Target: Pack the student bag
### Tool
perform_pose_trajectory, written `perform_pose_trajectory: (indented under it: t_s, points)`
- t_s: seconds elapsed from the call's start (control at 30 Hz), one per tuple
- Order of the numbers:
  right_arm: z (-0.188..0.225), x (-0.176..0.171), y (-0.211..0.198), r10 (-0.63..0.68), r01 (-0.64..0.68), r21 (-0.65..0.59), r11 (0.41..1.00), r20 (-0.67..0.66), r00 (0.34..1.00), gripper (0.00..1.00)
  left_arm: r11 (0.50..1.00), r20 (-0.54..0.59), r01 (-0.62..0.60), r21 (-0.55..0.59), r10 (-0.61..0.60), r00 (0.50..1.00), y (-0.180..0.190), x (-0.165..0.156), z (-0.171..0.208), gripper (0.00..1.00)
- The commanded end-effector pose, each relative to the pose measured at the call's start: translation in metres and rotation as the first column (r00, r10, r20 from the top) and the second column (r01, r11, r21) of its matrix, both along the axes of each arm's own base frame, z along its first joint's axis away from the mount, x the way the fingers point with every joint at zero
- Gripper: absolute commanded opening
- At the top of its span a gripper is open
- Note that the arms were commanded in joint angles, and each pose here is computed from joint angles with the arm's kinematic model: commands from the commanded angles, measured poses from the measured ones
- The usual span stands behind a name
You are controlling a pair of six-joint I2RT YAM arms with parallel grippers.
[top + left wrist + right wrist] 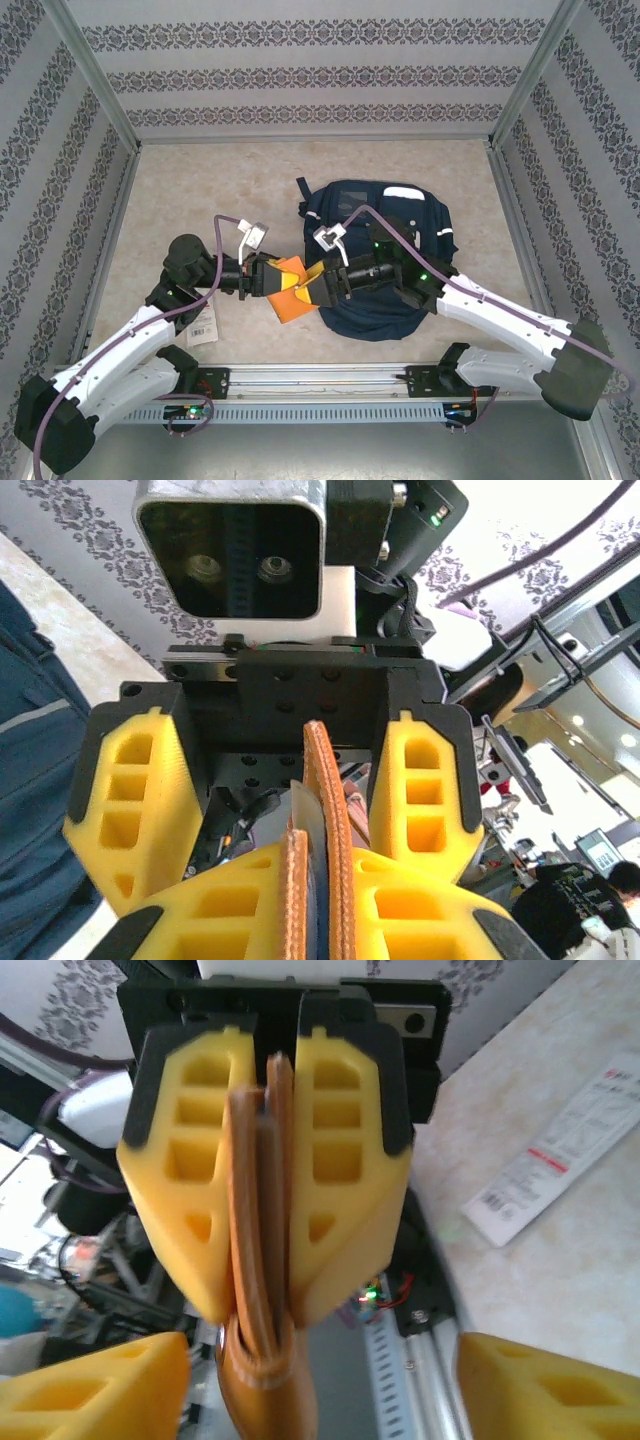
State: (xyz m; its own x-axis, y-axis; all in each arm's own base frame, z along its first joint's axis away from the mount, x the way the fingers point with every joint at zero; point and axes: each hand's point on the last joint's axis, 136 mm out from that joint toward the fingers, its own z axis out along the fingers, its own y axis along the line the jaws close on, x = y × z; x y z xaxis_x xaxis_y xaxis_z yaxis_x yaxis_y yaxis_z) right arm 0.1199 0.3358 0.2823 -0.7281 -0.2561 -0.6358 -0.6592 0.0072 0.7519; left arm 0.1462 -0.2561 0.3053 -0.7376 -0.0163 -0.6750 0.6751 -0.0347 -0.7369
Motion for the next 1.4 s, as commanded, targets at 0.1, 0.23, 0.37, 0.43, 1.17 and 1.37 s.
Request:
perform_pose_trajectory:
  t_s: [0.1, 0.23, 0.37, 0.43, 1.17, 1.37]
  points:
    - [0.016, -0.011, 0.011, 0.098, -0.096, 0.034, 0.995, -0.051, 0.994, 0.12, 1.0, 0.121, -0.017, -0.022, 0.02, 0.992, 0.001, -0.004, 0.013, 0.34]
    - [-0.002, 0.008, 0.0, -0.039, 0.037, -0.029, 0.999, -0.068, 0.997, 0.01, 0.983, 0.166, -0.163, 0.087, 0.147, 0.975, 0.008, 0.012, 0.002, 0.67]
    - [-0.034, 0.042, -0.034, -0.287, 0.272, -0.172, 0.947, -0.07, 0.955, 0.0, 0.857, 0.262, -0.445, 0.259, 0.381, 0.887, 0.035, 0.049, -0.02, 0.77]
    - [-0.063, 0.062, -0.067, -0.471, 0.438, -0.323, 0.839, -0.029, 0.882, 0.0, 0.783, 0.317, -0.507, 0.36, 0.409, 0.856, 0.046, 0.059, -0.039, 0.76]
    - [-0.086, 0.061, -0.292, -0.774, 0.882, -0.471, 0.012, 0.554, 0.306, 0.0, 0.569, 0.654, -0.404, 0.716, -0.346, 0.673, -0.057, 0.07, -0.138, 0.66]
    - [-0.073, 0.054, -0.284, -0.799, 0.911, -0.4, 0.105, 0.512, 0.317, 0.0, 0.487, 0.667, -0.467, 0.738, -0.415, 0.619, -0.073, 0.101, -0.146, 0.69]
